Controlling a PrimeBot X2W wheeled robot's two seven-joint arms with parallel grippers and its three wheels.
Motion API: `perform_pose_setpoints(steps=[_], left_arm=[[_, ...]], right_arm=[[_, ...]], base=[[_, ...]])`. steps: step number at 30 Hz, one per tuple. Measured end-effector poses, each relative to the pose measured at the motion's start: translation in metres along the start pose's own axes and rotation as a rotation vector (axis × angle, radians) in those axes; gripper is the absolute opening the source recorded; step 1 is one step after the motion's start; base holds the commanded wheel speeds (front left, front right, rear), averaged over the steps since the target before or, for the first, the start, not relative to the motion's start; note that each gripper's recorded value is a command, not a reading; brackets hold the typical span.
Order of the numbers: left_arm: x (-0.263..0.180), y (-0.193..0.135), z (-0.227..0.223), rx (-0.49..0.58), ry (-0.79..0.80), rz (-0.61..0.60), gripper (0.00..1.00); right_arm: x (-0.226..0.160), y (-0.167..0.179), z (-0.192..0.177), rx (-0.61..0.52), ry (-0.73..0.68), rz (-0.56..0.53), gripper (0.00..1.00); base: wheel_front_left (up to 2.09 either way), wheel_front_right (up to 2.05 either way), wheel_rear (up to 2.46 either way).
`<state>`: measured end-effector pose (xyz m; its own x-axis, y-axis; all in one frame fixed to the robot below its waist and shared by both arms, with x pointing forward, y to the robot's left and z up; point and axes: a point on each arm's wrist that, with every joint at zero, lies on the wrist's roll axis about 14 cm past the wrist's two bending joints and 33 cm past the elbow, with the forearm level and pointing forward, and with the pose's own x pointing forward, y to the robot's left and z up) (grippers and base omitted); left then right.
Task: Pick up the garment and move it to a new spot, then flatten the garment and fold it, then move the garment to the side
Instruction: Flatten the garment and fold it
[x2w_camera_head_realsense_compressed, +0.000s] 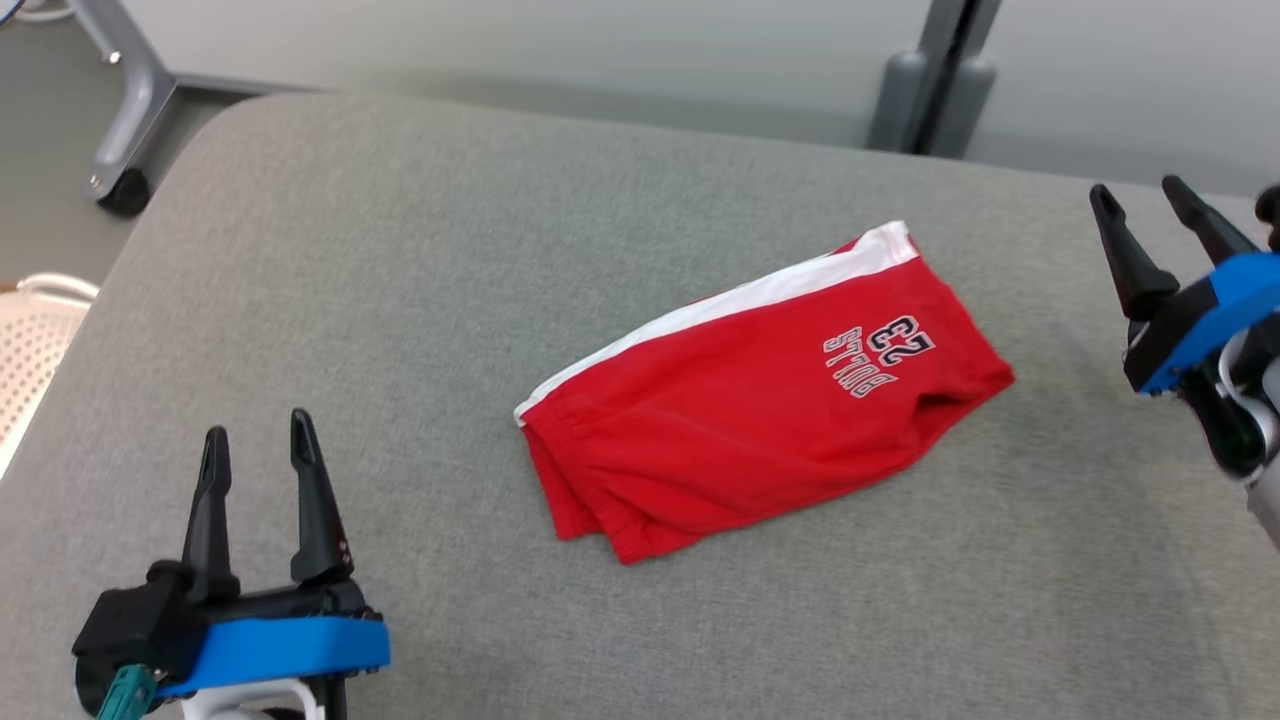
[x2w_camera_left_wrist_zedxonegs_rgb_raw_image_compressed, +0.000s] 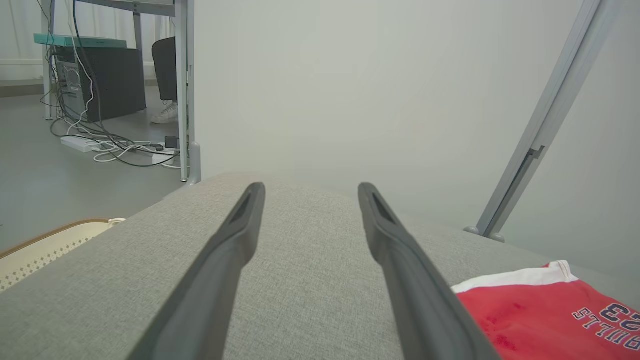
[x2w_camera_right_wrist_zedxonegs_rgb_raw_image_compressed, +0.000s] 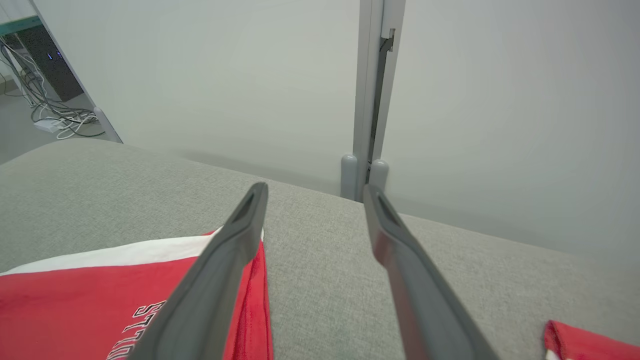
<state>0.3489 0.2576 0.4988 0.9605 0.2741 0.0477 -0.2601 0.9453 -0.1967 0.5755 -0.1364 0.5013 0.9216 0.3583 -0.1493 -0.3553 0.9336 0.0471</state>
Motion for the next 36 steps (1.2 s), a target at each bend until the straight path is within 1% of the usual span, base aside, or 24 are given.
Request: perform_pose_setpoints(steps=[4,7,8,13,18,21,27,36], left_arm=[[-0.007,-0.003,0.003,0.005,-0.008,-0.021,1.0],[-0.009,-0.009,0.004,0.008,-0.013,-0.046,1.0],[-0.011,-0.014,0.005,0.013,-0.016,-0.069,1.0],[-0.014,-0.027,0.004,0.027,-0.015,-0.118,1.0],[-0.018,-0.034,0.002,0.05,-0.012,-0.155,1.0],[-0.02,-0.033,-0.001,0.067,-0.002,-0.161,1.0],[-0.026,-0.031,-0.011,0.101,0.032,-0.17,1.0],[-0.028,-0.032,-0.021,0.128,0.061,-0.186,1.0]], right_arm=[[-0.04,-0.017,0.01,0.031,-0.078,-0.06,1.0],[-0.074,-0.024,0.003,0.047,-0.113,-0.106,1.0],[-0.096,-0.026,-0.004,0.057,-0.131,-0.138,1.0],[-0.145,-0.022,-0.021,0.087,-0.17,-0.208,1.0],[-0.181,-0.01,-0.034,0.112,-0.197,-0.26,1.0],[-0.196,0.0,-0.043,0.115,-0.183,-0.277,1.0],[-0.217,0.019,-0.048,0.141,-0.171,-0.298,1.0],[-0.219,0.028,-0.046,0.124,-0.141,-0.288,1.0]], base=[[0.0,0.0,0.0],[0.0,0.0,0.0],[0.0,0.0,0.0],[0.0,0.0,0.0],[0.0,0.0,0.0],[0.0,0.0,0.0],[0.0,0.0,0.0],[0.0,0.0,0.0]])
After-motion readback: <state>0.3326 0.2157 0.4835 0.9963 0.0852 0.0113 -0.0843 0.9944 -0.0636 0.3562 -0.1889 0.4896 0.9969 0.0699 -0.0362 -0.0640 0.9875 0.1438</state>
